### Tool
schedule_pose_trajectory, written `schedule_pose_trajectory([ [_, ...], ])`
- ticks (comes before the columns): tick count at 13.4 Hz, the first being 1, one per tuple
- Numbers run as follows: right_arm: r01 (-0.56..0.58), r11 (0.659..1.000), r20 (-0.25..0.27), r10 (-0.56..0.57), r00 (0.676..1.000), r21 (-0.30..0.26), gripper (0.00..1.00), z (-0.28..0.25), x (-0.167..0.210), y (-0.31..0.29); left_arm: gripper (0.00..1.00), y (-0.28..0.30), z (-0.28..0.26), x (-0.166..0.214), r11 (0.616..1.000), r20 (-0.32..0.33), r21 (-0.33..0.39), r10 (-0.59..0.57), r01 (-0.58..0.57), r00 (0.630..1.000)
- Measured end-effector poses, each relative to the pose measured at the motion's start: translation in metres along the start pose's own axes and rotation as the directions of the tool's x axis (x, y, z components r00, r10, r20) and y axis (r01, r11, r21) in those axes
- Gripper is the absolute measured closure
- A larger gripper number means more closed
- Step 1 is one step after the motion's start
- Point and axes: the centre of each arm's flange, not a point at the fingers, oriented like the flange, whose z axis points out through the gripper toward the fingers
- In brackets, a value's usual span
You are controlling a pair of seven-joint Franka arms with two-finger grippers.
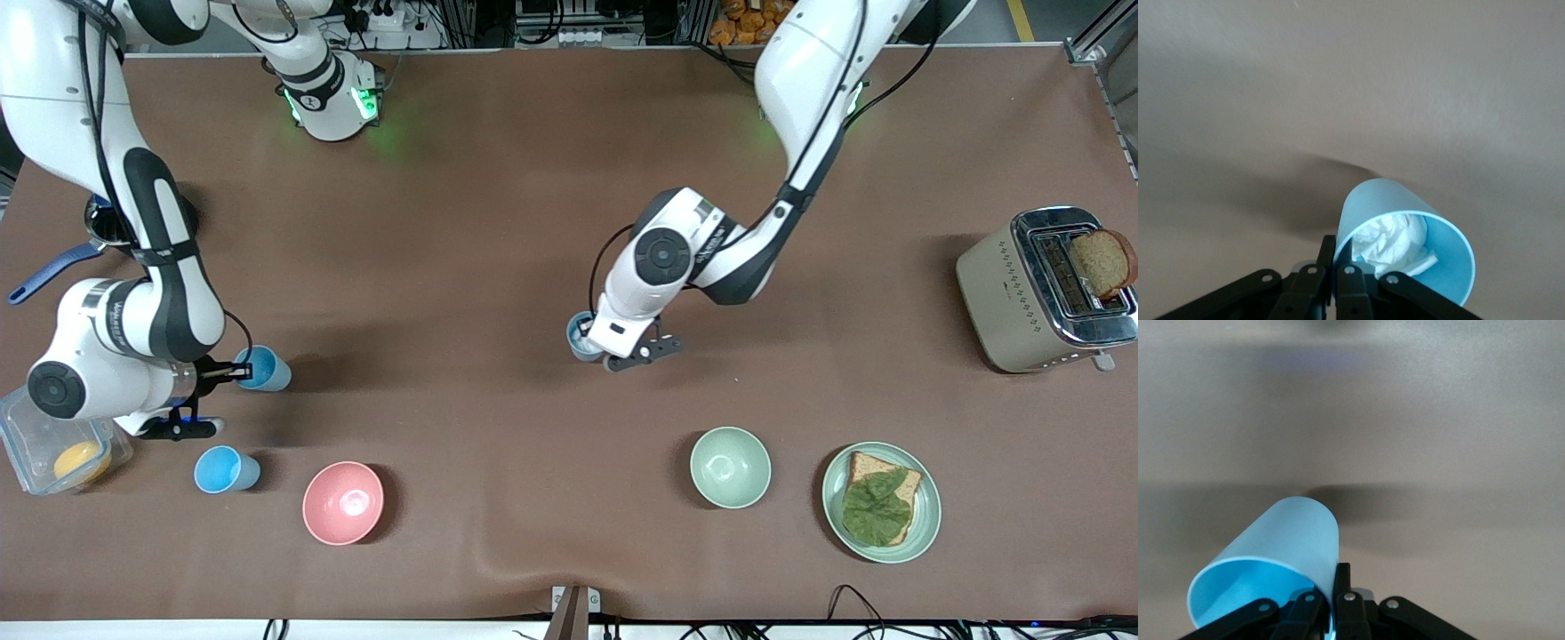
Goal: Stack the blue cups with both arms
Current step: 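Place the left gripper's cup mid-table while the right gripper lifts its cup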
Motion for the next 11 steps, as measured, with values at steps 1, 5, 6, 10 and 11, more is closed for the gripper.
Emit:
schedule_pose_trajectory([
  [1,0.015,1.000,0.003,-0.015,1.000,0.001,0.95,-0.013,-0.004,-0.005,0.97,0.004,0.008,-0.007,1.000,0.007,0.008,-0.002,0.002,1.000],
  [5,0.110,0.994,0.007,-0.110,0.994,-0.005,0.95,-0.078,-0.025,-0.083,0.97,0.016,0.020,-0.030,1.000,0.016,0.018,-0.001,0.000,1.000],
  [6,0.116,0.993,0.004,-0.116,0.993,0.019,0.95,-0.083,-0.027,-0.108,0.97,0.020,0.021,-0.037,1.000,0.017,0.019,0.004,-0.005,1.000],
  [10,0.081,0.993,0.016,-0.082,0.996,0.089,0.95,-0.075,-0.028,-0.167,0.70,0.026,0.012,-0.035,1.000,0.003,0.003,-0.001,0.001,1.000],
  [11,0.066,0.992,0.020,-0.068,0.997,0.104,0.95,-0.074,-0.029,-0.179,0.58,0.026,0.000,-0.026,1.000,-0.011,-0.012,-0.010,0.010,1.000],
])
